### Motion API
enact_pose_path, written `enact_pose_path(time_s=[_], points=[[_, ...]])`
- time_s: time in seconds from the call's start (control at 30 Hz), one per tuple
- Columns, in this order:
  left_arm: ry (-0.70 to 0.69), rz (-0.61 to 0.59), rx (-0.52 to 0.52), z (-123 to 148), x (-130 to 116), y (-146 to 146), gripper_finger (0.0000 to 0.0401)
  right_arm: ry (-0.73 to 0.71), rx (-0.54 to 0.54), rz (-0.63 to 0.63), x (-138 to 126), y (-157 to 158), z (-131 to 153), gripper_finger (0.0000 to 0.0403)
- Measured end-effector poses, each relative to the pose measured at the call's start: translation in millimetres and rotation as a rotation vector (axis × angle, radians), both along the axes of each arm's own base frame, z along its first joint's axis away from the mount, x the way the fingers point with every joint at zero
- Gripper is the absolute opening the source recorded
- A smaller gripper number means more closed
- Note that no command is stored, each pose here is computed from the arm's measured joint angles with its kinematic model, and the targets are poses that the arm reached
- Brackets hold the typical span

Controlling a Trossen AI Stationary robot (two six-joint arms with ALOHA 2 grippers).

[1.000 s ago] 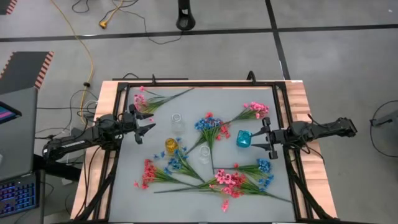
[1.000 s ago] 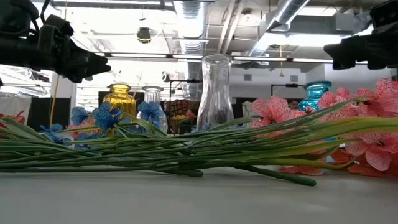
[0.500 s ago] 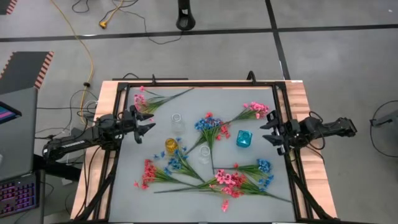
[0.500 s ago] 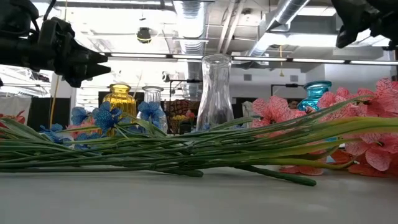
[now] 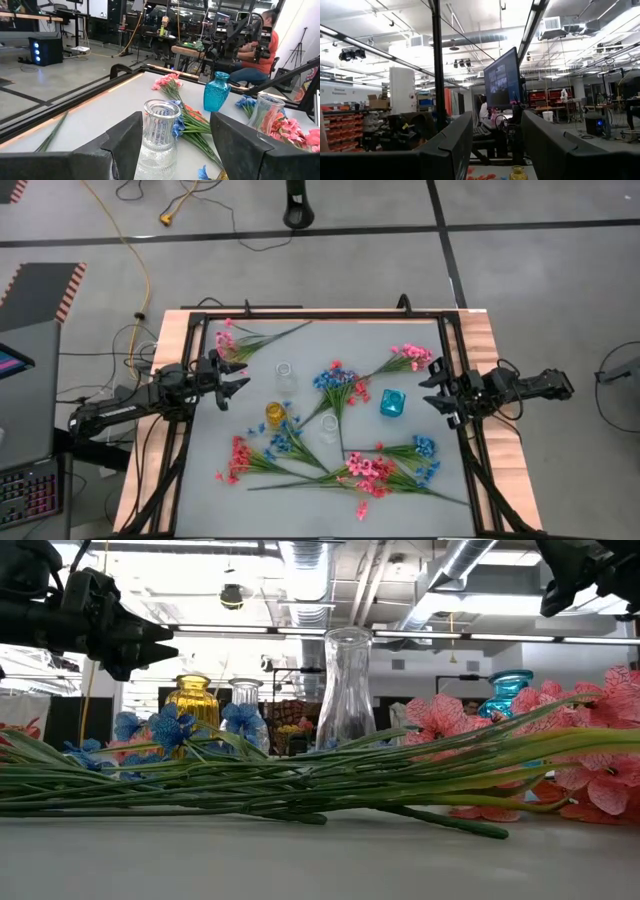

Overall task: Sort flowers into vase by color
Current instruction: Put the top right pink flowers into the top transparent vase

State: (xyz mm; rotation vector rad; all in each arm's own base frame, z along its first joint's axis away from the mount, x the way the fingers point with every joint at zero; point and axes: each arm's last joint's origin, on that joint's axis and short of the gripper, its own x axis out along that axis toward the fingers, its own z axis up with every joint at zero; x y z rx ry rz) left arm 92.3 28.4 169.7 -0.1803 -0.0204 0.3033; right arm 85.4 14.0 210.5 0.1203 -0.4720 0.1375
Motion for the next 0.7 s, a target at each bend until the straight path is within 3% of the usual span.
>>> enact_pose_path(time_s=[0.2, 0.33, 0.5, 0.7], points=[[0.000, 0.000, 0.000, 0, 0, 0, 0.0221, -0.012, 0.213, -0.142, -1, -7, 2, 0.0201], [0.000, 0.000, 0.000, 0, 0, 0, 0.0221, -0.013, 0.328, -0.183, -1, -9, 2, 0.0224], [0.000, 0.000, 0.000, 0, 0, 0, 0.0221, -0.020, 0.400, -0.213, -2, -11, 2, 0.0260], [0.000, 0.000, 0.000, 0, 0, 0, 0.0221, -0.042, 0.432, -0.246, -5, -13, 13, 0.0265]])
